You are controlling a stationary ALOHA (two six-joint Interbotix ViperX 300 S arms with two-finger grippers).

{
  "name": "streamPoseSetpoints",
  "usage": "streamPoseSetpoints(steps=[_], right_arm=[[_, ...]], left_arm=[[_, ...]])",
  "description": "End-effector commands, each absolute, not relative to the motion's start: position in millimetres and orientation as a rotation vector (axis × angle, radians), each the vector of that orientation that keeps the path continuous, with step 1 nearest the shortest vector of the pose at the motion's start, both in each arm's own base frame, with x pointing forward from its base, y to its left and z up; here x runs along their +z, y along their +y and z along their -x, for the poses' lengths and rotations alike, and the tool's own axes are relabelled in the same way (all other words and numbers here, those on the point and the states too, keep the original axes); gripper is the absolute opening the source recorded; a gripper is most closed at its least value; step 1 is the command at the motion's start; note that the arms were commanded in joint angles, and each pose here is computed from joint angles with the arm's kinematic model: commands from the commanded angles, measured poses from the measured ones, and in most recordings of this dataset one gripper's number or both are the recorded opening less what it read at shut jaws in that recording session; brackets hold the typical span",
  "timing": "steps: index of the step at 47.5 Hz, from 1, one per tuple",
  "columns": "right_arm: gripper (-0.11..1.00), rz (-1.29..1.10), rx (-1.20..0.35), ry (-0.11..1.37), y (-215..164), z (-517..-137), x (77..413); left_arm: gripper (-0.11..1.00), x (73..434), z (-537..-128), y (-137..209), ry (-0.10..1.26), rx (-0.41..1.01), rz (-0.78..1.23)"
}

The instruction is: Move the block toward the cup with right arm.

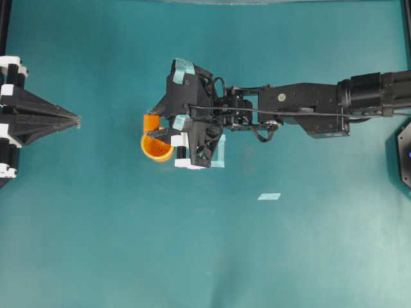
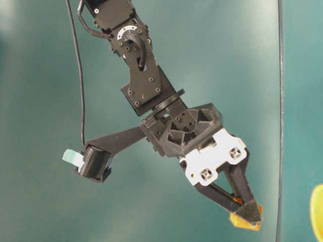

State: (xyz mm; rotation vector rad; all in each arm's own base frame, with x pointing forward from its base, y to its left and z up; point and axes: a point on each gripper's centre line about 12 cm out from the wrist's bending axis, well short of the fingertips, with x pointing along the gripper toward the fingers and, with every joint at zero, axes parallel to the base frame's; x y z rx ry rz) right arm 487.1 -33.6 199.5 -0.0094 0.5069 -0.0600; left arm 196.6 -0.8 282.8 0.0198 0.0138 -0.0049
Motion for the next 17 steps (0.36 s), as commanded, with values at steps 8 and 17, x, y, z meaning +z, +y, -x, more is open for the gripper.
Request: streamPoseSetpoints(steps=[8,17], right_arm=[[0.40,0.007,-0.060,0.455,-33.0,-489.9,220.5],[0.40,0.007,-0.060,0.455,-33.0,-489.9,220.5]], left_arm=[[0.00,294.5,-199.0,-1.1,-0.015,-0.006,-0.021],[0.00,294.5,-199.0,-1.2,-0.015,-0.006,-0.023]])
